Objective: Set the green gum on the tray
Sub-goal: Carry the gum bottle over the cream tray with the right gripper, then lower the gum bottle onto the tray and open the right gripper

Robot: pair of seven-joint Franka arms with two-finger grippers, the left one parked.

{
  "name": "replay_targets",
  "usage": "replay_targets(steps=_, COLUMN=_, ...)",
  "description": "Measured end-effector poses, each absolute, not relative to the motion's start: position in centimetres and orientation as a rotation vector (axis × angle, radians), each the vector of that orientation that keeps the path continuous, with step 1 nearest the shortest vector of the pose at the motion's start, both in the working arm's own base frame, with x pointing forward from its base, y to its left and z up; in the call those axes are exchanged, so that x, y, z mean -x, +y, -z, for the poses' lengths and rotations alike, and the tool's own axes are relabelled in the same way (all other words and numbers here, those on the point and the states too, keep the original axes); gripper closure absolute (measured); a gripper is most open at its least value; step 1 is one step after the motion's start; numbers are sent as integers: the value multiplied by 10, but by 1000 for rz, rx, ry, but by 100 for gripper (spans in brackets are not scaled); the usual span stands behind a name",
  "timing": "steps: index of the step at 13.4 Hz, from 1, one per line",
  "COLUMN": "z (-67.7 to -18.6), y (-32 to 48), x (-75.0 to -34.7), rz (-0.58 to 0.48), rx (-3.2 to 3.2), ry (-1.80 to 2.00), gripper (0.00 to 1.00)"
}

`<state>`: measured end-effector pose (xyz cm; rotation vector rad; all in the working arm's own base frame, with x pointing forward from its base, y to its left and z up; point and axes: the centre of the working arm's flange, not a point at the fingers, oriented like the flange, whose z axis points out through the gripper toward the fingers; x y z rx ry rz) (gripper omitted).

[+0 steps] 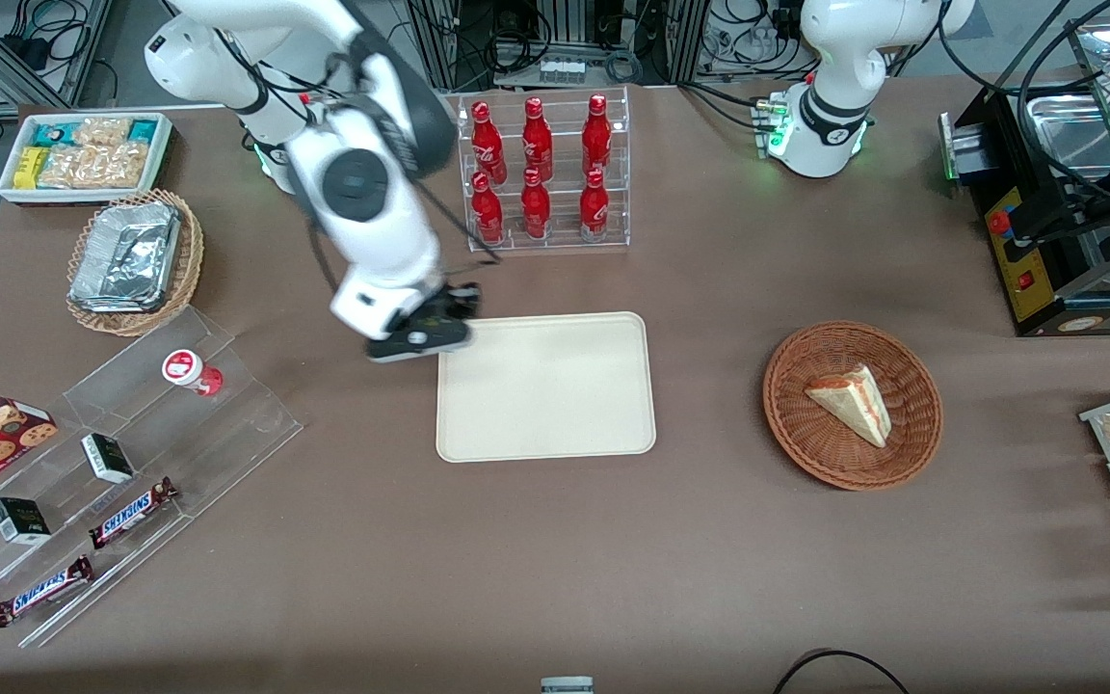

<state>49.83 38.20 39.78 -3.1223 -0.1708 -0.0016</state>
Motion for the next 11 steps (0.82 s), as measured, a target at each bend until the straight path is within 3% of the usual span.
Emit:
replay_targets(steps=6, z=-289, y=472, x=-478, rz=93, rx=3154, ry=-30, gripper=41)
replay_targets(steps=11, z=-250, y=485, x=-479, rz=135, rx=3155, ry=-20, gripper=41)
